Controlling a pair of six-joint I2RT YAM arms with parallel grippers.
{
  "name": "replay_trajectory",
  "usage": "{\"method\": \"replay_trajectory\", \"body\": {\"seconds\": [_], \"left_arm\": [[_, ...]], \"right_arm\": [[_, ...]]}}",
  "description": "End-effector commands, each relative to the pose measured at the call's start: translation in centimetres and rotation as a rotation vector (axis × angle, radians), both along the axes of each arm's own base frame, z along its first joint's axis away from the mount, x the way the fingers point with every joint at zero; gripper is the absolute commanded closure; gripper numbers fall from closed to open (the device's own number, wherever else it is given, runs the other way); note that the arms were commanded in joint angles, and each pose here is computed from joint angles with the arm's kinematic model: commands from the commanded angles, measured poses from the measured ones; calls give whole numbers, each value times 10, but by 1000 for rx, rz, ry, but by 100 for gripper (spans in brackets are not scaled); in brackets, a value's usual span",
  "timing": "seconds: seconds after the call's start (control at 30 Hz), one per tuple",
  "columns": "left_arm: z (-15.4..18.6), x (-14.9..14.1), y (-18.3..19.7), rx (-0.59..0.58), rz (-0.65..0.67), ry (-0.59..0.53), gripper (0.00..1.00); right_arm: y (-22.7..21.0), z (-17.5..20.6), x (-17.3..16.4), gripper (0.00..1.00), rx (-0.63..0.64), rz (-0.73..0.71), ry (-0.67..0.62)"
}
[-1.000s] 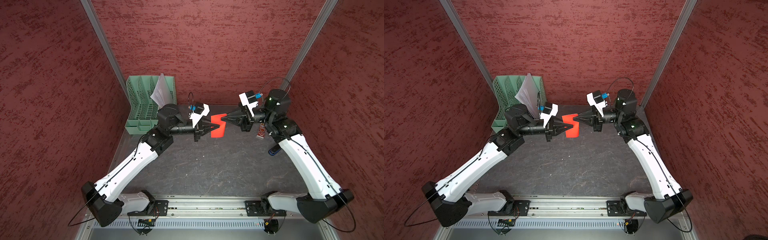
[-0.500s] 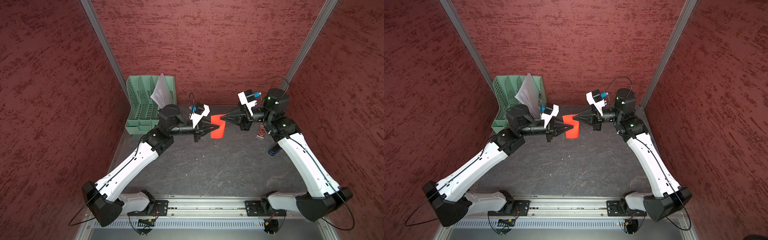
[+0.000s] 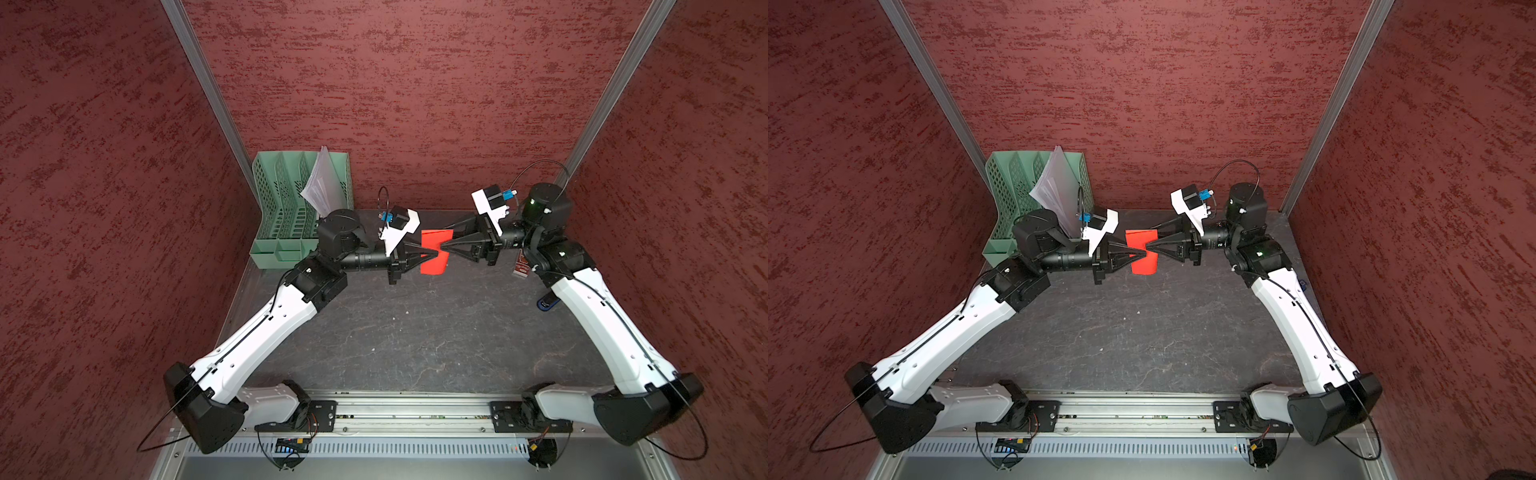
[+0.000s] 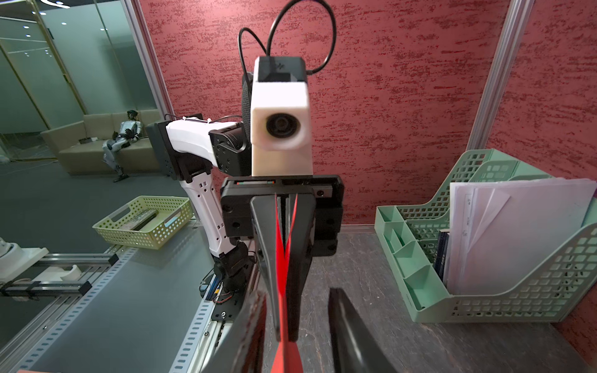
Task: Fold the square paper along the opposite sides
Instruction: Smooth out the paper.
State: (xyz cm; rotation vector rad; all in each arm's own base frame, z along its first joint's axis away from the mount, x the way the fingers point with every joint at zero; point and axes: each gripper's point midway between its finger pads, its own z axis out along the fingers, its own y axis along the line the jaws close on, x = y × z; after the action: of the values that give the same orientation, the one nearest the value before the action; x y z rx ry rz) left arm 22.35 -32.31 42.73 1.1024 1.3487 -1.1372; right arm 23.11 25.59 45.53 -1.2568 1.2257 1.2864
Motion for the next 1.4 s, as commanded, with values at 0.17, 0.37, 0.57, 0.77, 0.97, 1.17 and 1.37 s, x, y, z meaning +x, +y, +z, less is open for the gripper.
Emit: {"method": "replay_trajectory", "body": {"seconds": [0.17, 0.37, 0.57, 0.77, 0.97, 1.17, 1.37], "left_arm": [[21, -1, 14, -37, 49, -72, 100], [28, 0, 16, -52, 57, -88, 100], [33, 1, 18, -61, 62, -100, 100], [36, 0, 18, -68, 61, -108, 100], [42, -3, 20, -77, 61, -121, 100], [46, -5, 21, -84, 60, -129, 100], [51, -6, 22, -96, 63, -144, 100]], "right_arm": [[-2, 3, -11, 96, 11, 34, -17], [-1, 2, -9, 74, 11, 27, -13], [0, -1, -8, 100, 9, 38, -1], [0, -2, -7, 89, 9, 36, 4], [1, -6, -5, 59, 7, 44, 24], [3, -5, -4, 100, 16, 56, 22], [4, -9, -3, 55, 13, 57, 32]]}}
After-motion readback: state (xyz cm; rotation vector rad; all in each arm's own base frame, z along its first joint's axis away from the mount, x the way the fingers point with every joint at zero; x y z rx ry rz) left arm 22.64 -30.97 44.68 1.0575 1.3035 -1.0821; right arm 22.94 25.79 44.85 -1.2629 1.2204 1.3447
